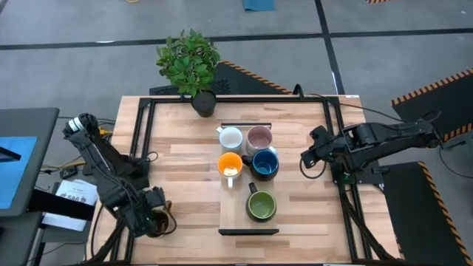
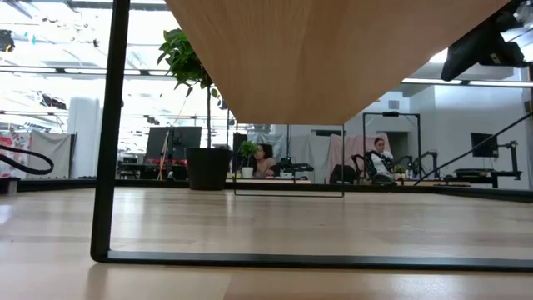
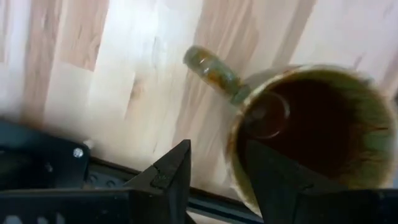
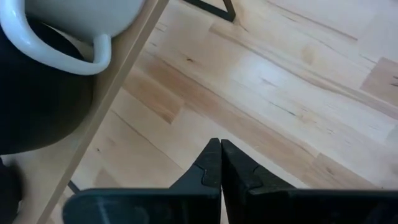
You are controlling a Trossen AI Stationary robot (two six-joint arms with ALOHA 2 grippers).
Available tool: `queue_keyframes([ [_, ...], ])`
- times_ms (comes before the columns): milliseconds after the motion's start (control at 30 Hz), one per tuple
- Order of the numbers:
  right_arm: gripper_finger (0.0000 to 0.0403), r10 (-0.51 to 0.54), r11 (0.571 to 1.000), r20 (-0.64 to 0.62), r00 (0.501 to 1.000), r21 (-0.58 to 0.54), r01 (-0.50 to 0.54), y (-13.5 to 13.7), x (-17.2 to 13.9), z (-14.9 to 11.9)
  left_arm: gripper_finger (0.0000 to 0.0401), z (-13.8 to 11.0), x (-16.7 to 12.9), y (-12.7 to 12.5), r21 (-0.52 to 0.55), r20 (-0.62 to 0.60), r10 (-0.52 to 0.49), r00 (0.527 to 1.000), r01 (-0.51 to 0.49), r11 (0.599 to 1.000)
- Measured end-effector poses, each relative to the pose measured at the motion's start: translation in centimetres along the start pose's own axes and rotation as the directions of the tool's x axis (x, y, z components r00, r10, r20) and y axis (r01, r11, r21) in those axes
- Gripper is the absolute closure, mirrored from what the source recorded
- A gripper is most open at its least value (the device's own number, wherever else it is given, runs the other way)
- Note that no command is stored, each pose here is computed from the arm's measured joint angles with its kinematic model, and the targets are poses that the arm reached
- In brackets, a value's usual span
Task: Place coffee mugs
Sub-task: Put the brown mug on the shelf
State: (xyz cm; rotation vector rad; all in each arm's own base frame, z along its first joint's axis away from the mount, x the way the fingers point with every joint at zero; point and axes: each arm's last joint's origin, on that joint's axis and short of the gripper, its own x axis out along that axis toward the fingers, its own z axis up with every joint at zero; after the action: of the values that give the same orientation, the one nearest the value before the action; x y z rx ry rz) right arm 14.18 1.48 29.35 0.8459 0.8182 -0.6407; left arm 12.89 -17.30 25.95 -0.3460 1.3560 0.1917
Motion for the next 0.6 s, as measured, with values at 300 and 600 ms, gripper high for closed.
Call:
queue_keyframes([
  [300, 0.0378, 0.006, 1.000, -0.012, 1.000, -0.002, -0.006, 0.0, 0.0, 0.0, 0.0263, -0.6, 2.2, 0.1, -0.023, -0.063, -0.050, 0.997, 0.049, 0.999],
  [600, 0.0377, 0.006, 1.000, -0.012, 1.000, -0.002, -0.006, 0.0, 0.0, 0.0, 0.0269, -0.7, 3.7, 0.9, -0.047, -0.090, -0.023, 0.996, 0.018, 0.999],
])
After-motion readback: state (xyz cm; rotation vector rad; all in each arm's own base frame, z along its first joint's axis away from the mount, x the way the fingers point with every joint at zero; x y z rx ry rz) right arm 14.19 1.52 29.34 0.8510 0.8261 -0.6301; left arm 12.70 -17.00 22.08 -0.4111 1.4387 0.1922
